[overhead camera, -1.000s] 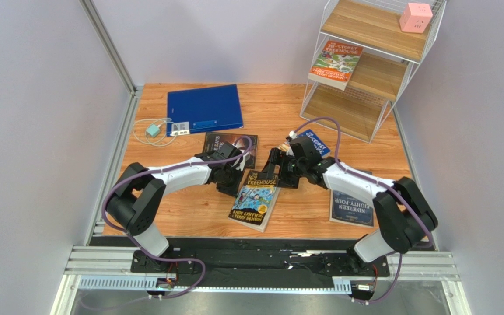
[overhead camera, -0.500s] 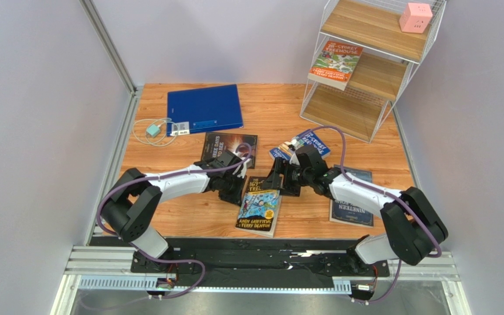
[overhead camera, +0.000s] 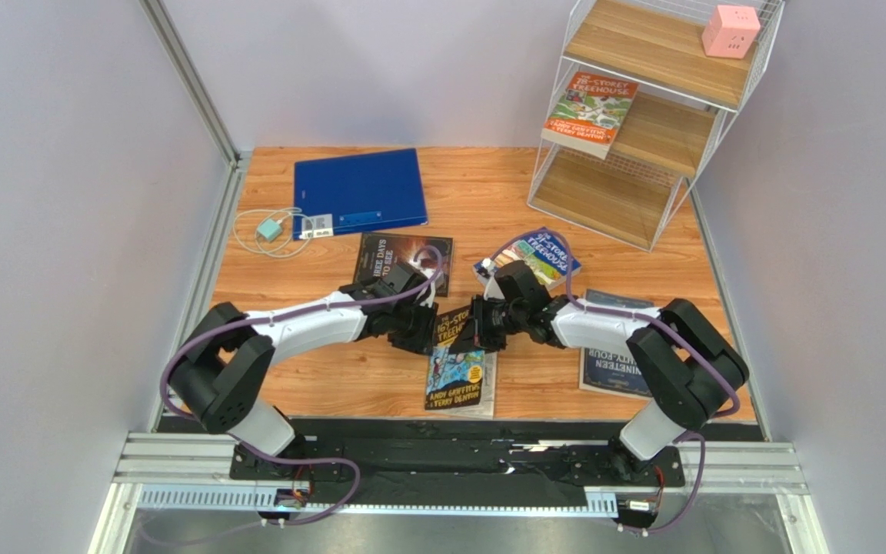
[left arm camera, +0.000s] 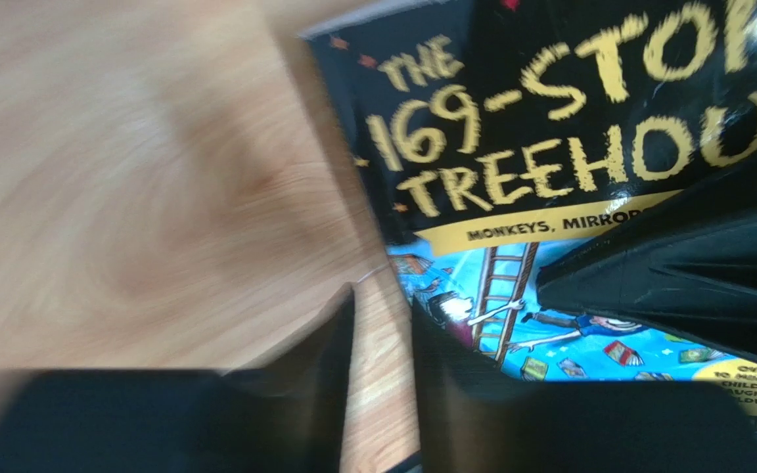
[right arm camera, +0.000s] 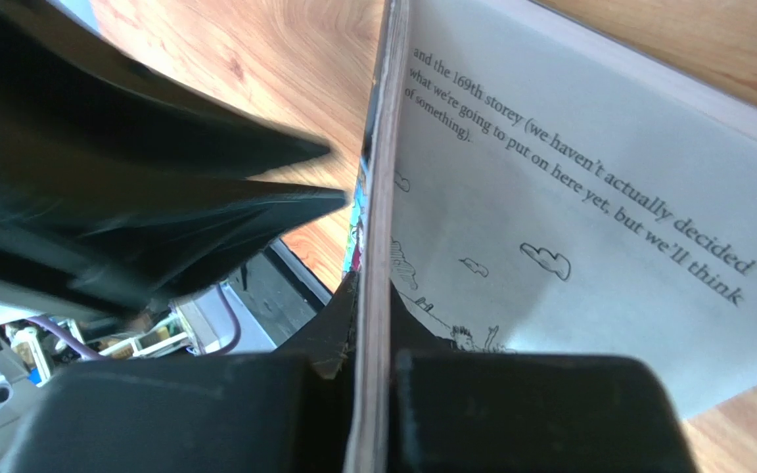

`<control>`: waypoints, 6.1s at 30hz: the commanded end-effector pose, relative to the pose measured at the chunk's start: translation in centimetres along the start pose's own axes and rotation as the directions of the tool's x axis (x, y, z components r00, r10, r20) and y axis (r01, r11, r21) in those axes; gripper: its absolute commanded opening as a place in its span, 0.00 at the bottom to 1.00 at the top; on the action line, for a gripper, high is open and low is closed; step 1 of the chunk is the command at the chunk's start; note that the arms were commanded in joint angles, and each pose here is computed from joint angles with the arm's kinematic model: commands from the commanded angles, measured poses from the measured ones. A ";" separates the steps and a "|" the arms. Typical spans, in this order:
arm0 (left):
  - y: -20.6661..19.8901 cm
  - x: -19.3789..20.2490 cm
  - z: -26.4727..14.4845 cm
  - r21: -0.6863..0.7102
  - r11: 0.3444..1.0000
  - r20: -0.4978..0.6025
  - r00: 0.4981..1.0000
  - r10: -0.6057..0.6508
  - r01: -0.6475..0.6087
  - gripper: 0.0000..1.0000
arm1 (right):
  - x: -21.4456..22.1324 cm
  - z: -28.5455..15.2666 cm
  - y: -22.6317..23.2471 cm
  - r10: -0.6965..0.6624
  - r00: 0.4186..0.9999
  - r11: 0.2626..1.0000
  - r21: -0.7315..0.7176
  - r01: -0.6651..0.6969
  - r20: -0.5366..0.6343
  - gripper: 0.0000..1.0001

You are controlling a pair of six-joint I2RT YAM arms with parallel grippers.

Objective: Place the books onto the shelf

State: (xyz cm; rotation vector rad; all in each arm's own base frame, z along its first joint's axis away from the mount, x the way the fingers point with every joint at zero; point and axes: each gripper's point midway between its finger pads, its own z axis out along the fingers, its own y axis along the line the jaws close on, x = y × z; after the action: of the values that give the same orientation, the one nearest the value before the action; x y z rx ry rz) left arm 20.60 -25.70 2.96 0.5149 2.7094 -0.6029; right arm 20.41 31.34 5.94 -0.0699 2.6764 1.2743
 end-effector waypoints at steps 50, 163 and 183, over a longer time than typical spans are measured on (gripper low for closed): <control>-10.4 -13.3 -22.6 0.334 0.813 0.790 0.612 0.035 -0.478 0.00 | -11.6 -15.5 14.8 -0.328 0.815 0.890 -0.134 0.437 0.477 1.00; 0.6 -10.5 -18.1 0.017 0.990 0.669 0.737 0.091 -0.138 0.68 | -31.9 -32.2 8.7 0.105 0.607 0.962 -0.236 0.139 0.788 0.00; 0.6 -8.9 -16.8 0.066 0.990 0.658 0.752 0.052 -0.127 0.65 | -38.2 -31.5 5.0 0.187 0.613 0.962 -0.269 0.044 0.768 0.29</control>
State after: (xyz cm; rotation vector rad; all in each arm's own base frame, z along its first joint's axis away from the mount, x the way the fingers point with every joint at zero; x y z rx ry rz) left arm 25.09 -19.58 19.58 0.3648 2.0214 -0.6961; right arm 52.23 9.01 34.00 0.5131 1.7975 1.2446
